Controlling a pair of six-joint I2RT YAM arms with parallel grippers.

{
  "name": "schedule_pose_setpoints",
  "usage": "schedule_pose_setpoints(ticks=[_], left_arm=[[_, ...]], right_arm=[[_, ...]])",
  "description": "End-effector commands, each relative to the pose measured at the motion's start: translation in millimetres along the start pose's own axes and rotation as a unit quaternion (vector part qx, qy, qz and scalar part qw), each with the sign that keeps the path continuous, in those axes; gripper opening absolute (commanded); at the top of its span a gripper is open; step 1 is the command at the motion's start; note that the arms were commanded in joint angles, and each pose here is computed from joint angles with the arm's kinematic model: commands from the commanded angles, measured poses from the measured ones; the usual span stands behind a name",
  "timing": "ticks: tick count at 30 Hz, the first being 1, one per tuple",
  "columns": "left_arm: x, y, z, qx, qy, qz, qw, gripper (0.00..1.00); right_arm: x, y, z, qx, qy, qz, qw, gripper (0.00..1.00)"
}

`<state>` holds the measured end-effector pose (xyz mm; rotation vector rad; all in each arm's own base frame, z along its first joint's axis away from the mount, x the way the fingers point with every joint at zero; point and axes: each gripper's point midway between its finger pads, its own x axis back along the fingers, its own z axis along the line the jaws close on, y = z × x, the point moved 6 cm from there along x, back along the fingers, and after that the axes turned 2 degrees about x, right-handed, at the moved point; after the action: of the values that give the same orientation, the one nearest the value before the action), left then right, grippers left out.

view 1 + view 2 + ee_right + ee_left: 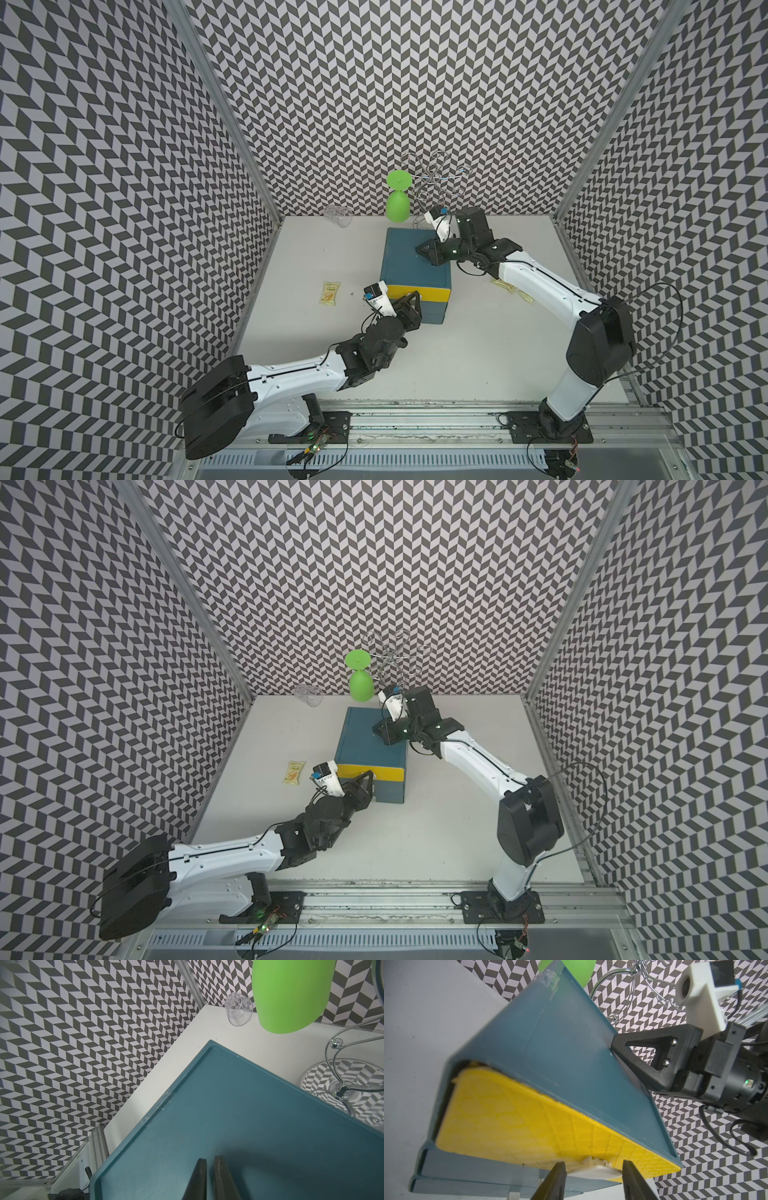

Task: Take the cookies out of the drawer
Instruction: Close the drawer in the storage box, then open the drawer in the storage box.

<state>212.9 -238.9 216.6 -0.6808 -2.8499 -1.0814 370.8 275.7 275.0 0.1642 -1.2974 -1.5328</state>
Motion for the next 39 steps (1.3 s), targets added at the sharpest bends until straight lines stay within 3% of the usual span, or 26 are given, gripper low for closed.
schedule_pose_setpoints(ticks=[1,6,11,17,21,31,39], left_arm=[[-4,-1,3,0.006,-0.007,0.002,1.0,0.49],[0,-8,3,0.022,-0.041,0.021,0.999,0.53],[1,-15,13,0.027,-0.034,0.035,0.998,0.54],[29,-16,13,0.043,-0.072,0.052,0.995,0.7],[50,-19,17,0.087,-0.103,0.07,0.988,0.76],[63,-28,43,0.245,-0.144,0.101,0.953,0.73],[46,-28,37,0.257,-0.145,0.106,0.95,0.71]], right_arm=[[-12,-53,-18,-0.048,-0.024,0.099,0.994,0.13],[-11,-51,-18,-0.047,-0.024,0.097,0.994,0.16],[-6,-42,-11,-0.044,-0.013,0.087,0.995,0.21],[1,-35,-10,-0.038,-0.014,0.082,0.996,0.35],[6,-28,-9,-0.037,-0.011,0.073,0.997,0.44],[5,-28,-14,-0.045,-0.007,0.075,0.996,0.45],[3,-30,-17,-0.046,-0.008,0.077,0.996,0.44]])
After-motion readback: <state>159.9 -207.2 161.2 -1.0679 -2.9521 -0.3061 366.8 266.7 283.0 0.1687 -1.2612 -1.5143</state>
